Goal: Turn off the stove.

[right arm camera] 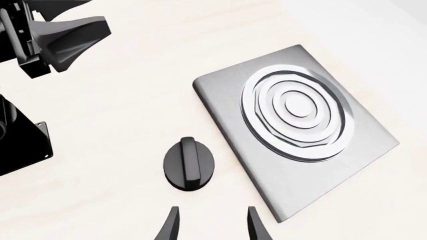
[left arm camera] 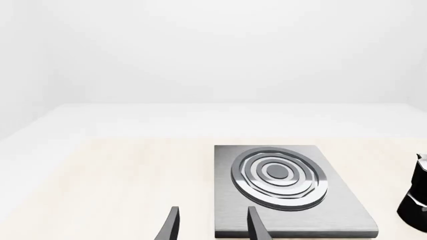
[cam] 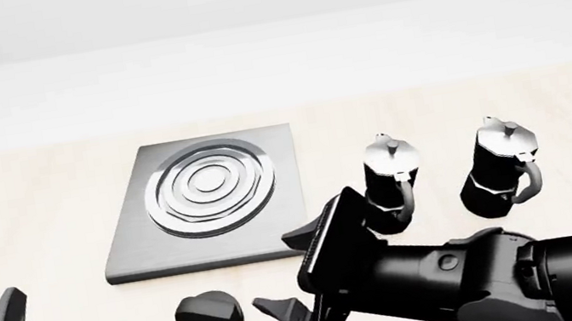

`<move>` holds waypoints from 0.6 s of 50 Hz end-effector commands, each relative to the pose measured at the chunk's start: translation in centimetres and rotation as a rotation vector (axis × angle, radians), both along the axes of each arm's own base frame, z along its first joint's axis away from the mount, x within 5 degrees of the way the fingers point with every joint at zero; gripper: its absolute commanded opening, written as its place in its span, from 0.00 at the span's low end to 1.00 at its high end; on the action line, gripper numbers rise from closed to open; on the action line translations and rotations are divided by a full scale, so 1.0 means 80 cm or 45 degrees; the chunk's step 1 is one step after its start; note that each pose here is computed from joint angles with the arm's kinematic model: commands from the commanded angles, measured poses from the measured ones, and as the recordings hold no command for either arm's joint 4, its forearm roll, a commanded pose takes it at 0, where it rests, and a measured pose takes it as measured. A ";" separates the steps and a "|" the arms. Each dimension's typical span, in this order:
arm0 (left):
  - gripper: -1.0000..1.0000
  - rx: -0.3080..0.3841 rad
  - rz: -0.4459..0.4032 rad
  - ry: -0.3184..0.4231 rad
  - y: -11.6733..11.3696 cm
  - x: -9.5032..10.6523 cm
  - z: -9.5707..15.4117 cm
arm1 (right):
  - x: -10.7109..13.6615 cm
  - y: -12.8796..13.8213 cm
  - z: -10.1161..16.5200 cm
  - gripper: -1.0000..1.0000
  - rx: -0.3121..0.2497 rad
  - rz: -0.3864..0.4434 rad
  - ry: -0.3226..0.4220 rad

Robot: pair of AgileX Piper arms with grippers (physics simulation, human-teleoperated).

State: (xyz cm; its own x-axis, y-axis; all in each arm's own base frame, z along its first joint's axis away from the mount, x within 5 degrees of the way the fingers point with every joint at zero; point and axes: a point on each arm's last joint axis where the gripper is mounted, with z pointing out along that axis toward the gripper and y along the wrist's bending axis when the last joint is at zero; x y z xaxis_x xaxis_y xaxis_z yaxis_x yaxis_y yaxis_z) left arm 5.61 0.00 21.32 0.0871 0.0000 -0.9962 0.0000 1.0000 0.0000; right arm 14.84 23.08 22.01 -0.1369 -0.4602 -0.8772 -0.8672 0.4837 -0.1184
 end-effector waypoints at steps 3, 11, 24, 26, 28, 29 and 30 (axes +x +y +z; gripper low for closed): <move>1.00 0.000 0.000 0.000 0.000 0.000 0.000 | 0.002 0.024 -0.016 1.00 -0.010 0.028 0.028; 1.00 0.000 0.000 0.000 0.000 0.000 0.000 | 0.008 0.040 -0.026 1.00 -0.014 0.037 0.036; 1.00 0.000 0.000 0.000 0.000 0.000 0.000 | 0.013 0.066 -0.043 1.00 -0.005 0.047 0.067; 1.00 0.000 0.000 0.000 0.000 0.000 0.000 | 0.014 0.069 -0.047 1.00 -0.006 0.048 0.070; 1.00 0.000 0.000 0.000 0.000 0.000 0.000 | 0.015 0.072 -0.051 1.00 -0.008 0.051 0.071; 1.00 0.000 0.000 0.000 0.000 0.000 0.000 | 0.016 0.073 -0.053 1.00 -0.008 0.049 0.074; 1.00 0.000 0.000 0.000 0.000 0.000 0.000 | 0.017 0.074 -0.054 1.00 -0.008 0.047 0.074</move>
State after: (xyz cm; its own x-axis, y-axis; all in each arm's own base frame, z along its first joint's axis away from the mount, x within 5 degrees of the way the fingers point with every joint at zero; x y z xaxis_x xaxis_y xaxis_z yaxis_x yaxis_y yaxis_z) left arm 5.61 0.00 21.32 0.0871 0.0000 -0.9962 0.0000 1.0000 0.0000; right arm 15.83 27.80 18.90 -0.1608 -0.4706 -0.8676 -0.8878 0.4529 -0.0812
